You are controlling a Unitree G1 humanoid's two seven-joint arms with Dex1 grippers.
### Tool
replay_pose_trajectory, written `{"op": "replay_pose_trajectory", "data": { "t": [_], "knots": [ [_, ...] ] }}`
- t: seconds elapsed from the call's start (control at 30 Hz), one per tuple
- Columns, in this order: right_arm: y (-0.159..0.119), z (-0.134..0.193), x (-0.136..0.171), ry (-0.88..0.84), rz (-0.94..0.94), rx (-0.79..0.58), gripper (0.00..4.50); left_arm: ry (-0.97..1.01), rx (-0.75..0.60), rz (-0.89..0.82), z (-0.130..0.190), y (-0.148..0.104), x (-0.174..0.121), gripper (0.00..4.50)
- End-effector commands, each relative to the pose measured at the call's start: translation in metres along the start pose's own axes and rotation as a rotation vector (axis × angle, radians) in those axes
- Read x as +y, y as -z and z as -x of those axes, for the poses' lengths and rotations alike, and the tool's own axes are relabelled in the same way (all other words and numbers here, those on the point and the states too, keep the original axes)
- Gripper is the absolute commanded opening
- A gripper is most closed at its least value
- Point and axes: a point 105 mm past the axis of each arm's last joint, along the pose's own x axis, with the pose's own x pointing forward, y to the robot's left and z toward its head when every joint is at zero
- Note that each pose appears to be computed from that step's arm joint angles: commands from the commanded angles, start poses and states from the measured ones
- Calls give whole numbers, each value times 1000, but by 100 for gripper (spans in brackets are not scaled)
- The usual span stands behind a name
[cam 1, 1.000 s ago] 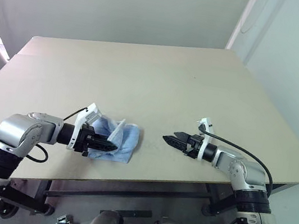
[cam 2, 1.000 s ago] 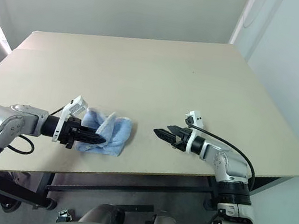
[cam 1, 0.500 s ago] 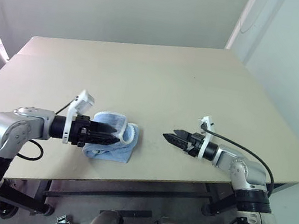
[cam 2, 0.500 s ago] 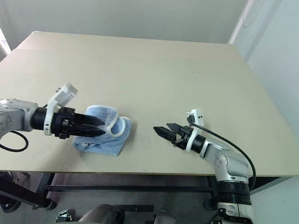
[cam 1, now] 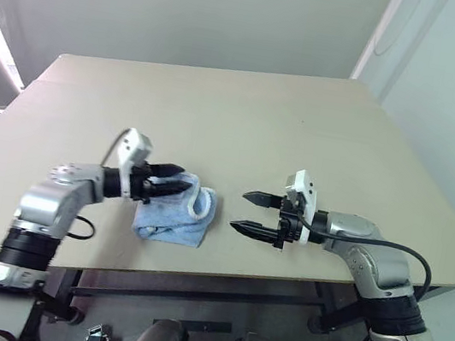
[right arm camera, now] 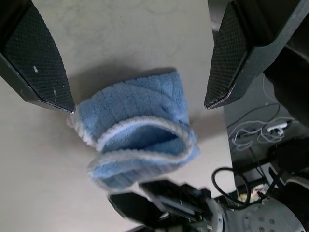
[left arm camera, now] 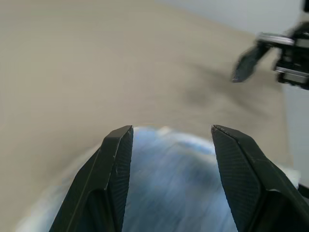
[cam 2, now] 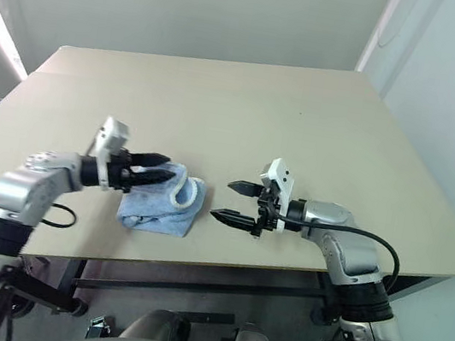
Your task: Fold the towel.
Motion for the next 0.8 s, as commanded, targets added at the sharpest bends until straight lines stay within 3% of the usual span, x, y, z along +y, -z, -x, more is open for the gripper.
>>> {"op": "replay_pose_trajectory", "data": {
  "t": [0.03,0.13,0.43,0.57,0.8],
  "knots": [
    [-13,-2,-5,21,49,-26,450,71,73,-92,-10,19,-14,272],
    [-8,-2,-9,53,58,-7,450,103,139,-133,-12,51,-26,272],
    [2,8,-19,118,52,23,450,0,86,-68,-15,76,-21,272],
    [-2,7,-15,95,23,-5,450,-10,28,-70,-21,65,-17,272],
    [-5,-3,-7,10,-198,-67,450,55,-91,-113,-3,3,-26,272]
  ]
}}
